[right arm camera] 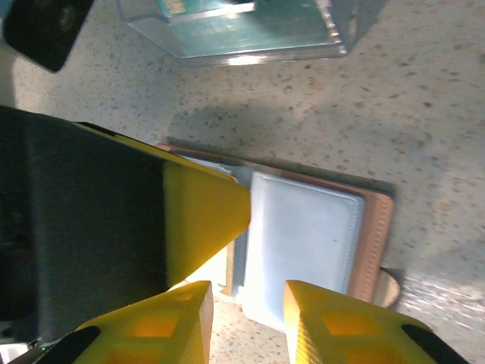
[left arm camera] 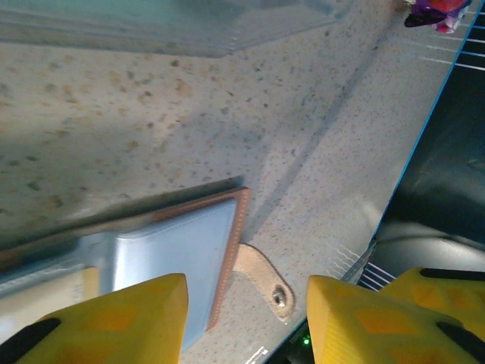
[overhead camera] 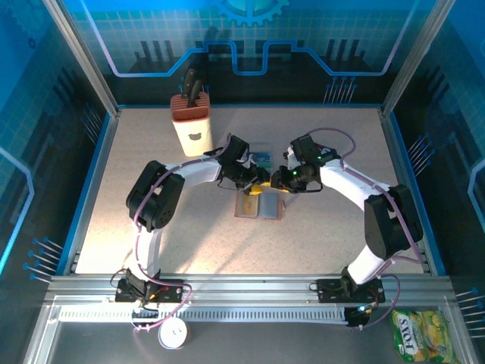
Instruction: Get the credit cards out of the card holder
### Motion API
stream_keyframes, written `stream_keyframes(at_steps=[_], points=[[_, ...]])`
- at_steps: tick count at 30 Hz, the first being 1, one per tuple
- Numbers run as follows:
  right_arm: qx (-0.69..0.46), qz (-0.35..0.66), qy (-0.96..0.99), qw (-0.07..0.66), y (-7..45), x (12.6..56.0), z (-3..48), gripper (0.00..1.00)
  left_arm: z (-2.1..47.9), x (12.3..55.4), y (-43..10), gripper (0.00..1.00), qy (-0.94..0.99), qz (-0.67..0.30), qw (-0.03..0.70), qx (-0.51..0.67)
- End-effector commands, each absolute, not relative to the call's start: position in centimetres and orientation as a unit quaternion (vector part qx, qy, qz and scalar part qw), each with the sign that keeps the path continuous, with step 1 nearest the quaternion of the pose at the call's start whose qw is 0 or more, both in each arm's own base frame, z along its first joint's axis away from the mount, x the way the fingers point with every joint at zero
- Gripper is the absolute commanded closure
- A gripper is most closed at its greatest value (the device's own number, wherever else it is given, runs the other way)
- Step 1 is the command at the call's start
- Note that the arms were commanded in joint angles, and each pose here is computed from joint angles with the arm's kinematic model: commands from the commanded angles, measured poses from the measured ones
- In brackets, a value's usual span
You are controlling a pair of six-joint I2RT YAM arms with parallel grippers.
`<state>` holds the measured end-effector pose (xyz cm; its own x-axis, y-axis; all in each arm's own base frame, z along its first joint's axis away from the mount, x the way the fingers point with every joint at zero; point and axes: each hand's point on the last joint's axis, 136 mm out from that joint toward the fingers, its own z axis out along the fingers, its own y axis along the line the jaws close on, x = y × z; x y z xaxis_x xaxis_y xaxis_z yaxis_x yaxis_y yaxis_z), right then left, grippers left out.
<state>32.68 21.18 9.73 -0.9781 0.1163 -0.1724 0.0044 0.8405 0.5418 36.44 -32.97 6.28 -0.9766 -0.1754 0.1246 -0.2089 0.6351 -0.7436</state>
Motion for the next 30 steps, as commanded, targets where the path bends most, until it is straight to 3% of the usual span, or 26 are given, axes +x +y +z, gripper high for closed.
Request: stream_keyframes(at_steps=[1, 22, 30], points=[[0.013, 0.307, 0.947, 0.097, 23.3, 33.1, 10.5, 0.68, 6.5, 35.8, -30.4, 0.57, -0.912, 0.396, 0.014, 0.108], [-0.027, 0.305, 0.951, 0.050, 27.9, 31.7, 7.6, 0.69, 3.9, 32.2, -25.7, 0.62, -0.923, 0.358, 0.009, 0.140], [-0.026, 0.303, 0.952, 0.042, 27.9, 31.0, 6.8, 0.69, 2.6, 31.4, -25.3, 0.71, -0.925, 0.350, 0.021, 0.146]])
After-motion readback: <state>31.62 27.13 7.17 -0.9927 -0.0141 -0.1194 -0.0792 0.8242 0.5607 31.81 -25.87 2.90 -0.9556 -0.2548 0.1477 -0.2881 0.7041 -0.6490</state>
